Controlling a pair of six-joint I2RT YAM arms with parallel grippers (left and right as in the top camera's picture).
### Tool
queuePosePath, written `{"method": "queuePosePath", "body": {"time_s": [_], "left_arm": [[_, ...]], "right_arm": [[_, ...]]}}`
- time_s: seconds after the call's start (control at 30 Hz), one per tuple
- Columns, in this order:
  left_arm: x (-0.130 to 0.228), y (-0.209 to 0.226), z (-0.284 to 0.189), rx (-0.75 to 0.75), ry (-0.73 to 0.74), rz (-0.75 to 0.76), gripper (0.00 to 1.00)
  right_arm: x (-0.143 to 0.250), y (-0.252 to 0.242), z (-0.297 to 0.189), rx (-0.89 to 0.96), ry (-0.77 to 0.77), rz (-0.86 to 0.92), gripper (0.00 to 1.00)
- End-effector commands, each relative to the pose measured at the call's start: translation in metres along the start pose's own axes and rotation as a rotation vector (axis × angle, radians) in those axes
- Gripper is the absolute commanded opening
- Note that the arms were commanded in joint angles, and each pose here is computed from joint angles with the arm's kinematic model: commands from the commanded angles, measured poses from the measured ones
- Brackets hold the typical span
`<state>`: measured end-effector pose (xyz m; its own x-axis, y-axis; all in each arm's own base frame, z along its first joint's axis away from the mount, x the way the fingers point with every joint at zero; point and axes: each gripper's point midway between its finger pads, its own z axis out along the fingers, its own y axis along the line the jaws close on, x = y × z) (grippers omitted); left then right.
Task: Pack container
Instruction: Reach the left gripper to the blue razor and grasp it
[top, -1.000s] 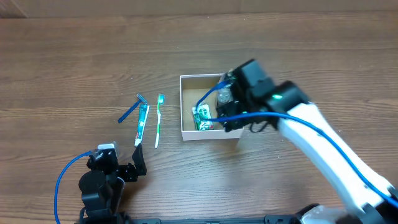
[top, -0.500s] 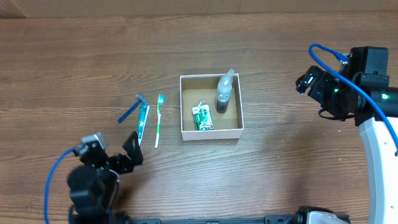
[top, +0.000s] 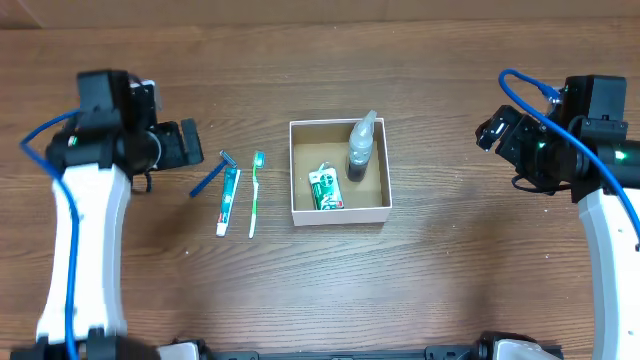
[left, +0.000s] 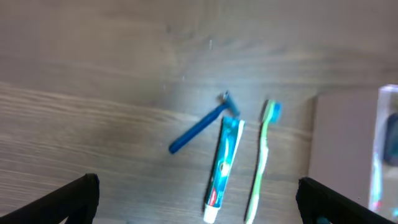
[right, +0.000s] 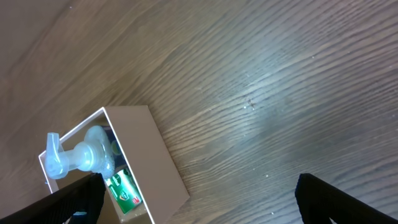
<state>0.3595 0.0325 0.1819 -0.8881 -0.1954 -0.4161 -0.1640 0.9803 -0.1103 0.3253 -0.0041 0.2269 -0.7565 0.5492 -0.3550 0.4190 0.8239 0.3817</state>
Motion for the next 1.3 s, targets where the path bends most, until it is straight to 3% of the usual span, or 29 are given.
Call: {"method": "queuePosePath", "body": {"time_s": [0.0, 0.07, 0.23, 0.33, 0.57, 0.7, 0.97, 1.2, 1.27], "left_arm": [[0.007, 0.001, 0.041, 0.003, 0.125, 0.035, 1.00], [0.018, 0.000, 0.073, 0.020, 0.215, 0.087, 1.00], [0.027, -0.001, 0.117, 0.032, 0.283, 0.168, 1.00], [0.029, 0.001, 0.125, -0.011, 0.296, 0.296, 1.00], [0.020, 0.032, 0.124, -0.213, 0.281, 0.348, 1.00], [0.010, 0.030, 0.129, -0.212, 0.242, 0.355, 0.97], [0.051, 0.015, 0.168, -0.141, 0.406, 0.385, 0.96], [0.058, 0.016, 0.183, -0.149, 0.428, 0.371, 0.85], [0.056, 0.016, 0.184, -0.147, 0.418, 0.370, 0.77]], "right_arm": [[-0.006, 0.005, -0.007, -0.016, -0.029, 0.000, 1.00], [-0.006, 0.005, -0.007, -0.016, -0.029, 0.000, 1.00], [-0.006, 0.005, -0.007, -0.016, -0.029, 0.000, 1.00], [-0.006, 0.005, -0.007, -0.016, -0.029, 0.000, 1.00], [-0.006, 0.005, -0.007, -0.016, -0.029, 0.000, 1.00], [-0.006, 0.005, -0.007, -0.016, -0.029, 0.000, 1.00], [-0.006, 0.005, -0.007, -0.016, -0.029, 0.000, 1.00], [-0.006, 0.005, -0.007, -0.016, -0.029, 0.000, 1.00], [-0.006, 0.005, -0.007, -0.016, -0.029, 0.000, 1.00]]}}
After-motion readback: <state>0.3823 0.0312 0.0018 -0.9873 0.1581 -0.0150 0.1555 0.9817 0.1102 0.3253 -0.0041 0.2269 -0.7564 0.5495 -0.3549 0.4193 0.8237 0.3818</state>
